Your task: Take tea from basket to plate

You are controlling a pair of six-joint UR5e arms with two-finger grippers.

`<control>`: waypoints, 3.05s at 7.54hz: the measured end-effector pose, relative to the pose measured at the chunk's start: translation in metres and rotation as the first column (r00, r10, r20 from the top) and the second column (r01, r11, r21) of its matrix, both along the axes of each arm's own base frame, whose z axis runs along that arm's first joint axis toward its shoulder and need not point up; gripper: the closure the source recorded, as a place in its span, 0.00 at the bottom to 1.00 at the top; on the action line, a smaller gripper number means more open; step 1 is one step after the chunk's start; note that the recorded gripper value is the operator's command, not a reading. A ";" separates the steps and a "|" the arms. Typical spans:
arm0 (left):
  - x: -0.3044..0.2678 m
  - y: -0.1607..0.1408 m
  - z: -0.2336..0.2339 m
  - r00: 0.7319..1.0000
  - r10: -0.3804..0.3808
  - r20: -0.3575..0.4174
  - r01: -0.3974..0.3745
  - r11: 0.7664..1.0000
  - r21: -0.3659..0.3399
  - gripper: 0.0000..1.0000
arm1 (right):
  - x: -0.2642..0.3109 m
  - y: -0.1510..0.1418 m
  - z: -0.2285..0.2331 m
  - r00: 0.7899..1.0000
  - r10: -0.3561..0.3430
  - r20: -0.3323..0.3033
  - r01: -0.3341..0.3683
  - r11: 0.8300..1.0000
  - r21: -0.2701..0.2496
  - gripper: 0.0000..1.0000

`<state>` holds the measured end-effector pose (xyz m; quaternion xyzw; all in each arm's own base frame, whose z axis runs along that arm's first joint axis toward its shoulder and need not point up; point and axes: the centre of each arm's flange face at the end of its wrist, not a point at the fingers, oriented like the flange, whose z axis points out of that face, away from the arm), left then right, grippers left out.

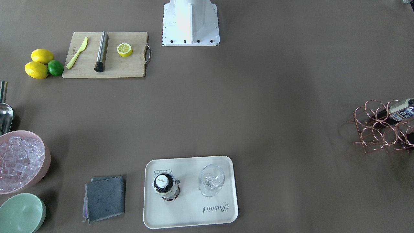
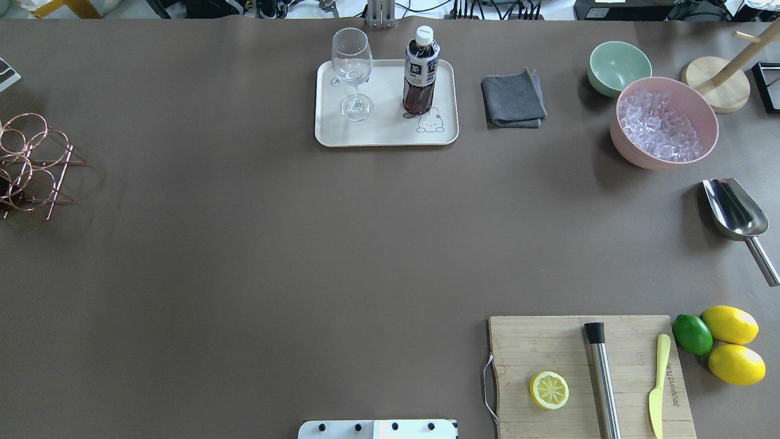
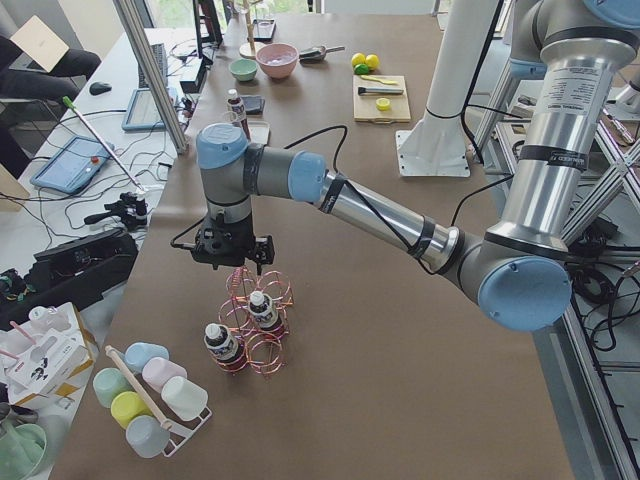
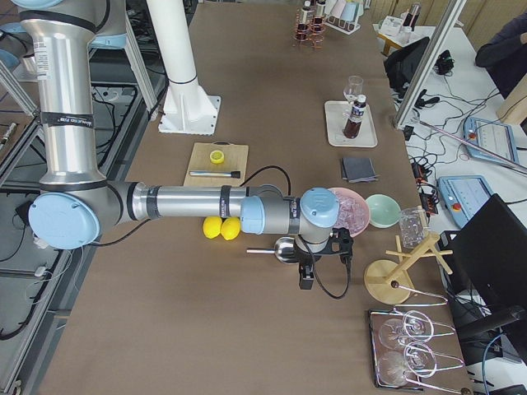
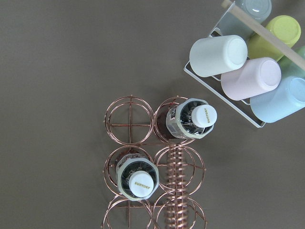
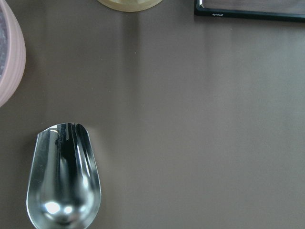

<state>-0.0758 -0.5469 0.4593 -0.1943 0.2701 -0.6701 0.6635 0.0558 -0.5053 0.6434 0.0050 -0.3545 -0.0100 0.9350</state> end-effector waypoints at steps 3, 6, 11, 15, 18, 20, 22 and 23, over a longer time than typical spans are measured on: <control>0.004 0.022 -0.047 0.999 -0.047 -0.026 0.047 0.999 0.011 0.01 | -0.004 0.000 0.001 1.000 -0.008 -0.006 0.008 1.000 -0.001 0.00; 0.006 0.049 -0.037 0.996 -0.015 -0.089 0.012 0.999 -0.034 0.01 | -0.007 -0.001 0.001 1.000 -0.013 -0.006 0.013 1.000 -0.002 0.00; -0.013 0.151 0.038 0.870 0.494 0.003 -0.476 0.838 0.267 0.01 | -0.009 -0.001 0.001 1.000 -0.017 -0.005 0.017 1.000 -0.001 0.00; -0.037 0.164 0.150 0.637 0.761 0.122 -0.737 0.555 0.385 0.01 | -0.013 -0.001 0.001 1.000 -0.026 -0.007 0.026 1.000 -0.002 0.00; -0.045 0.153 0.242 0.600 0.771 0.214 -0.762 0.470 0.446 0.01 | -0.017 -0.003 0.001 0.999 -0.032 -0.007 0.032 0.999 -0.002 0.00; -0.046 0.149 0.258 0.575 0.765 0.290 -0.777 0.400 0.486 0.01 | -0.017 -0.005 0.000 0.999 -0.034 -0.007 0.034 0.999 0.000 0.00; -0.045 0.146 0.260 0.513 0.778 0.362 -0.804 0.288 0.521 0.01 | -0.018 -0.008 -0.002 0.999 -0.034 -0.007 0.035 0.999 0.005 0.00; -0.044 0.142 0.256 0.494 0.780 0.384 -0.811 0.255 0.527 0.01 | -0.018 -0.010 -0.004 0.999 -0.034 -0.008 0.035 0.999 0.007 0.00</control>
